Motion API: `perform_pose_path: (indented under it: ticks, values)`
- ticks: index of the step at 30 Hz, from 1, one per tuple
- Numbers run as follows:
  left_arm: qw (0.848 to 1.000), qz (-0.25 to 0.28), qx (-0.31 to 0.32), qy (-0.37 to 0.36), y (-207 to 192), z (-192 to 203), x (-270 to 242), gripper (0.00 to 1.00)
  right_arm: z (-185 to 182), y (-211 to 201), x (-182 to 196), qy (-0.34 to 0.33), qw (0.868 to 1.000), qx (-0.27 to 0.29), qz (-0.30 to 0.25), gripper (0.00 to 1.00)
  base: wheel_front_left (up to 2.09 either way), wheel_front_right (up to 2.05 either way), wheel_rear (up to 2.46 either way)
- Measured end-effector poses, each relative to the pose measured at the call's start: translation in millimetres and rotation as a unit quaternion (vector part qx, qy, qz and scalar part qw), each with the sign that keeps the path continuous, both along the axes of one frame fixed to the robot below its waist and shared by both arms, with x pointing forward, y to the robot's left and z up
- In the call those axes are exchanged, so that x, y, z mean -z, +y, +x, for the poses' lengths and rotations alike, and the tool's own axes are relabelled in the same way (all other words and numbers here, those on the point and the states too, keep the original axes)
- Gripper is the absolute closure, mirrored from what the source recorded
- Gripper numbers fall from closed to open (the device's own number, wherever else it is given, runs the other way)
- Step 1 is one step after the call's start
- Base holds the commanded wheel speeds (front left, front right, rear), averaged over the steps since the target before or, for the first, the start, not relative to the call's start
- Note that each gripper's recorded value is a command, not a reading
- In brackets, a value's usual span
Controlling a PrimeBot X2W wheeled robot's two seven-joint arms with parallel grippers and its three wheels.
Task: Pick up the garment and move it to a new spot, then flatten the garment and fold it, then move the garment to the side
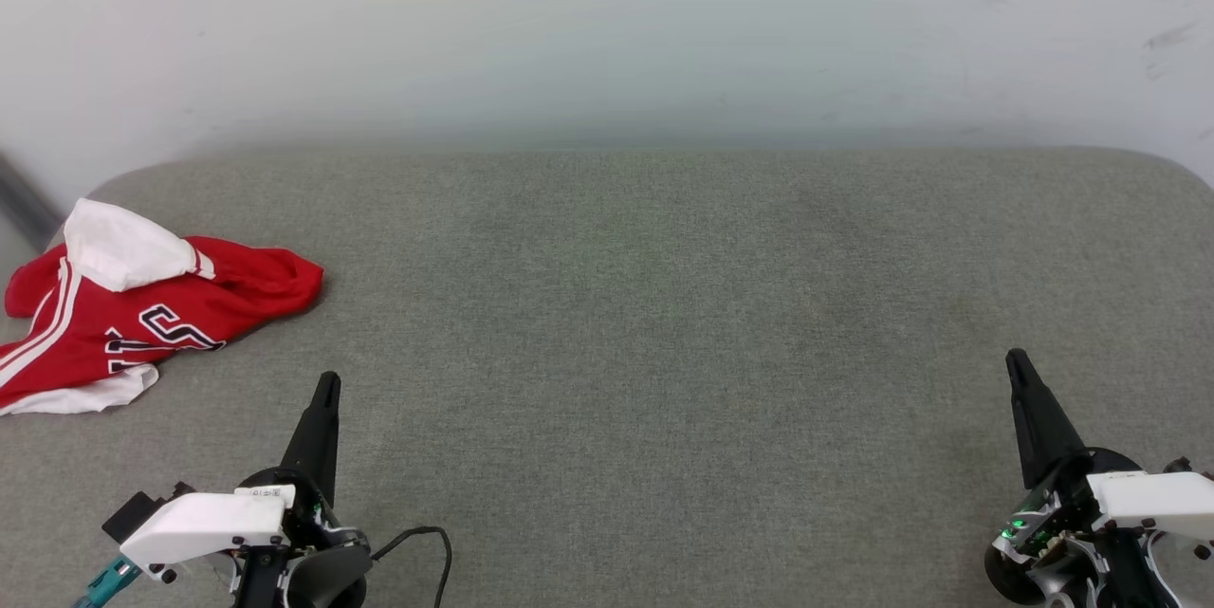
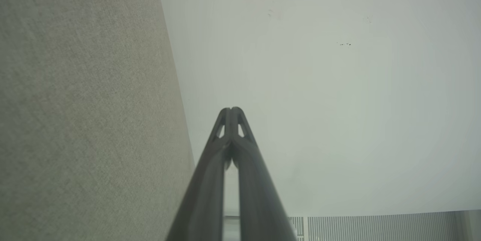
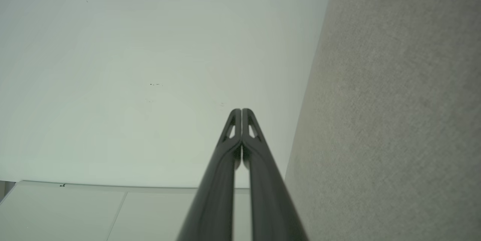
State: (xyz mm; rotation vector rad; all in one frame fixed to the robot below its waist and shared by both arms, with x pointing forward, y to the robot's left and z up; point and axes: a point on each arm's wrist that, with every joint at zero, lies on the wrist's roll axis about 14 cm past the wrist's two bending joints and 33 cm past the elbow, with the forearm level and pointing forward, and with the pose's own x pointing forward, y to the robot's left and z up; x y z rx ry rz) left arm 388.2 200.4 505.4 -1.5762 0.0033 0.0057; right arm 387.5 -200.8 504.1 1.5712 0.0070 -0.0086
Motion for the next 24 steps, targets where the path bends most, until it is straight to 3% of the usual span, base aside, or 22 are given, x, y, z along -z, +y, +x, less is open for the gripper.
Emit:
perform_pose_path:
  ticks: [24]
  values:
    - [1.0, 0.0, 0.0, 0.0, -0.1, 0.0, 0.0, 1.0, 0.0, 0.0, 0.0, 0.0, 1.0, 0.0, 0.0, 1.0, 0.0, 0.0, 0.0]
